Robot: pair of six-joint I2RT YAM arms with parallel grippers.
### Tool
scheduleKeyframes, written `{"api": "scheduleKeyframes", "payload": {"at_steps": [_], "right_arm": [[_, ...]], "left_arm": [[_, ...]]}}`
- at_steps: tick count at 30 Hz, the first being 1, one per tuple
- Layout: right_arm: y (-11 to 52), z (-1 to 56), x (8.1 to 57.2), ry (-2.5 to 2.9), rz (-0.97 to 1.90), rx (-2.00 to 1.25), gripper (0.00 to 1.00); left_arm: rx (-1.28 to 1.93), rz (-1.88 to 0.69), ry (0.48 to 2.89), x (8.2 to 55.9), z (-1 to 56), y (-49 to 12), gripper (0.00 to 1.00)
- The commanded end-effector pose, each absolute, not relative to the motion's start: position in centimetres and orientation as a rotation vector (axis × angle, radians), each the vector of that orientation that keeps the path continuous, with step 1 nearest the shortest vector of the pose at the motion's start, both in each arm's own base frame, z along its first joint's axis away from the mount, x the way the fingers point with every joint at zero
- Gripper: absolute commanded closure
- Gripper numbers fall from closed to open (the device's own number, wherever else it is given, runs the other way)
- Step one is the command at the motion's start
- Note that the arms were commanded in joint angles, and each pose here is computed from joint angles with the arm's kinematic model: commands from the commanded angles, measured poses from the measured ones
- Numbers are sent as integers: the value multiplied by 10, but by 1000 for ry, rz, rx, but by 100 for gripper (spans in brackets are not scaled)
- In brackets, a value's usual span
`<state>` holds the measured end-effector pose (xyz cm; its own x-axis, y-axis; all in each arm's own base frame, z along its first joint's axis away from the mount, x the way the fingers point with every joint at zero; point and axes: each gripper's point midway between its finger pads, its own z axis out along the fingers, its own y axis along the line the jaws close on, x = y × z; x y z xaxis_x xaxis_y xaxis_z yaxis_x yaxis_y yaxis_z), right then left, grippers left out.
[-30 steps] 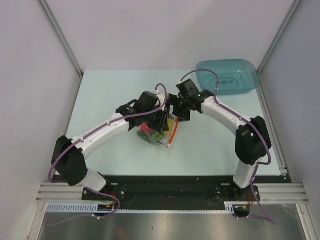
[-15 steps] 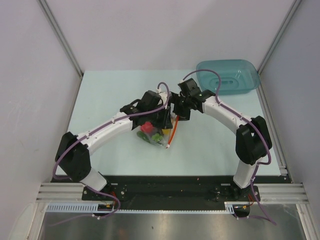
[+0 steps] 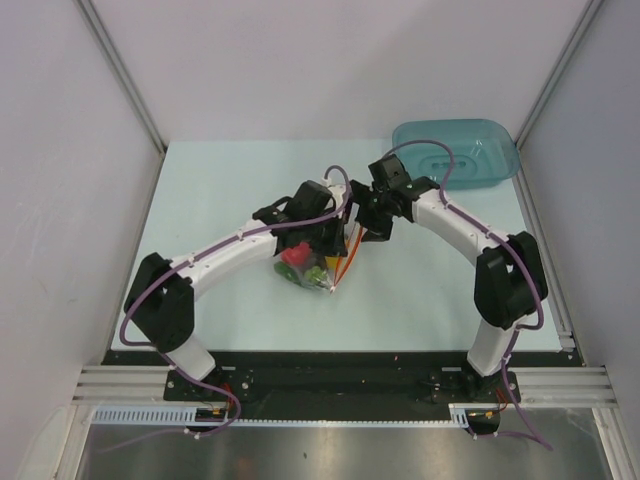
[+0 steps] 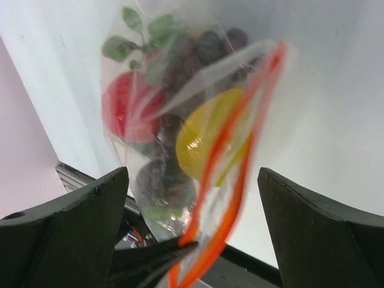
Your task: Open the zip-top bag and remove the fake food
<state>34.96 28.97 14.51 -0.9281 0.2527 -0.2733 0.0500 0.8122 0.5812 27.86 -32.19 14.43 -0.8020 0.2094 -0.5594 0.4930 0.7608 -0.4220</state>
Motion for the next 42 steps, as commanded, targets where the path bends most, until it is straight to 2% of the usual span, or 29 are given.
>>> {"api": "scheduleKeyframes", "payload": {"at_steps": [1,9,14,17,18,19,20,23,34,38,42], "right_arm": [[262,161,327,2721,790,236,5],[222,207,301,2626,759,141,0],[252,218,288,2585,940,-6,3],[260,226,290,2533,941,8,14],[265,230,292,2507,962,-3,28],[266,231,292,2499,972,-3,37],[267,230,292,2503,974,7,58],[270,222,293,2519,964,35,79],[303,166,310,2558,1001,67,85],[306,145,322,2535,969,102,100],[317,138,328,2469,996,125,100]], "left_arm": [[469,-785,2379,289,172,-319,100],[398,-870,2306,279,202,-314,100],[390,-908,2238,277,224,-314,100],[376,-896,2209,279,232,-310,100],[379,-894,2200,279,234,-310,100],[380,-892,2200,279,234,-309,100],[383,-897,2198,279,235,-310,100],[374,-912,2194,278,234,-310,100],[346,-1030,2198,271,228,-323,100],[324,-1028,2209,274,226,-324,100],[313,-1014,2231,276,221,-324,100]]}}
